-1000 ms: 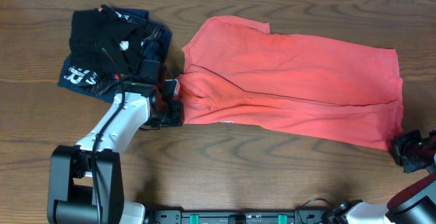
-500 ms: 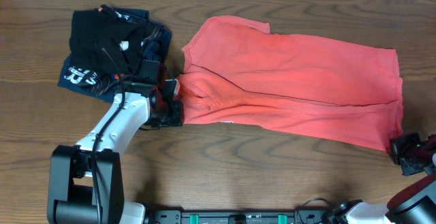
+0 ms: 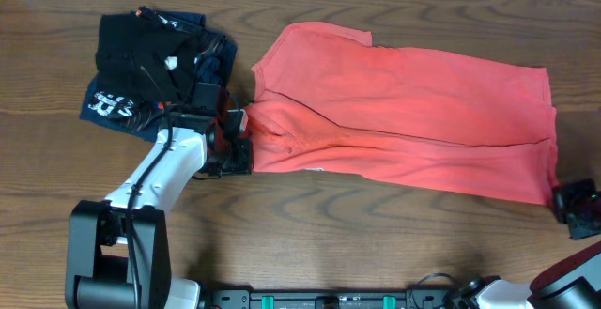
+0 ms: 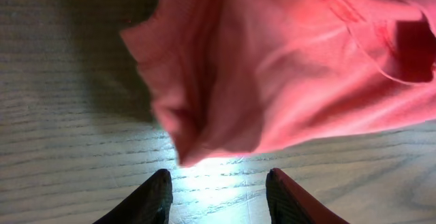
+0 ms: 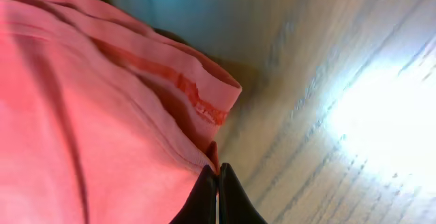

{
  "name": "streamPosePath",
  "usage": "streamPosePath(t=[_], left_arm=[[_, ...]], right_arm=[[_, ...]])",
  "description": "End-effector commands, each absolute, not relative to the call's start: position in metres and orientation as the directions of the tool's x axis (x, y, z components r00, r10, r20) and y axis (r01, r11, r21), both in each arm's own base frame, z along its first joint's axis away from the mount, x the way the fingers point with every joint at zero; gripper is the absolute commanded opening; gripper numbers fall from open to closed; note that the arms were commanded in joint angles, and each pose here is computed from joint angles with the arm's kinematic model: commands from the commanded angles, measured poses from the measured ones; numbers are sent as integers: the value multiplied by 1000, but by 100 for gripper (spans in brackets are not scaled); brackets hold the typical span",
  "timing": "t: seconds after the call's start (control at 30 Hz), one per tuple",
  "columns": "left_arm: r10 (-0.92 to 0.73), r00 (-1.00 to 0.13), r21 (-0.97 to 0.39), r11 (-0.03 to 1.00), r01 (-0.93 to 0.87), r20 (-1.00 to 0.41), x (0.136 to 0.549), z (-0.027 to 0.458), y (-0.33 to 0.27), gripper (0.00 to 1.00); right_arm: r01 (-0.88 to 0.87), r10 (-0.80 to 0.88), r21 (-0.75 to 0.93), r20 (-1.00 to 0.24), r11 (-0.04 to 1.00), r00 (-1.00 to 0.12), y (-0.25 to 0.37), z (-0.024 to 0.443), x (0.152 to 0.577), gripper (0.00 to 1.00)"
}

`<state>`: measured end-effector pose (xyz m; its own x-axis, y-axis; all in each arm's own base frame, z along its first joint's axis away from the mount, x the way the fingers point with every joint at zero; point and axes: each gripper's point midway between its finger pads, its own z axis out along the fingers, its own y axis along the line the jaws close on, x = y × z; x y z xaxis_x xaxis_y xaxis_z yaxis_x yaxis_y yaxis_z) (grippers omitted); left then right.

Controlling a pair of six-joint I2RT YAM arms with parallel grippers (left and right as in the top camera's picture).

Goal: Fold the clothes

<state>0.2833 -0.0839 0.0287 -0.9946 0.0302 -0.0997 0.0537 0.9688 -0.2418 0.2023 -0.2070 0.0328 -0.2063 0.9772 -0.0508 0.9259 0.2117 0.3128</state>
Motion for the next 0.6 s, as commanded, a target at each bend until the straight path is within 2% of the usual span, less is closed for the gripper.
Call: streamPosePath(t=[0.0,0.13,0.23,0.3,0.43,0.47,0.57], left_arm=[[30,-994,-251,966,54,-101,281,30,-85,47],[29,-995,-251,966,53,-96,280,29,-85,49],[30,-996,-250,967,50,-86,277,27,-85,63],[30,-996,-250,967,49,-81,275,23,-84,69],[29,-995,-251,967,53,-96,278,12,-85,70],[29,-994,-252,966,54,-102,280,9,-85,69],[29,-992,-253,966,59,-119,285,7,-86,34]], right_arm=[[932,980,305,-100,196,-173,-222,47,202,1],[932,980,304,-98,196,-174,-221,47,202,1],[932,980,304,-96,196,-175,-221,47,202,1],[933,980,303,-94,196,-175,-220,47,202,1],[932,980,304,-94,196,-176,-220,47,202,1],[932,980,304,-94,196,-176,-220,47,202,1],[932,980,303,-93,196,-176,-220,47,202,1]])
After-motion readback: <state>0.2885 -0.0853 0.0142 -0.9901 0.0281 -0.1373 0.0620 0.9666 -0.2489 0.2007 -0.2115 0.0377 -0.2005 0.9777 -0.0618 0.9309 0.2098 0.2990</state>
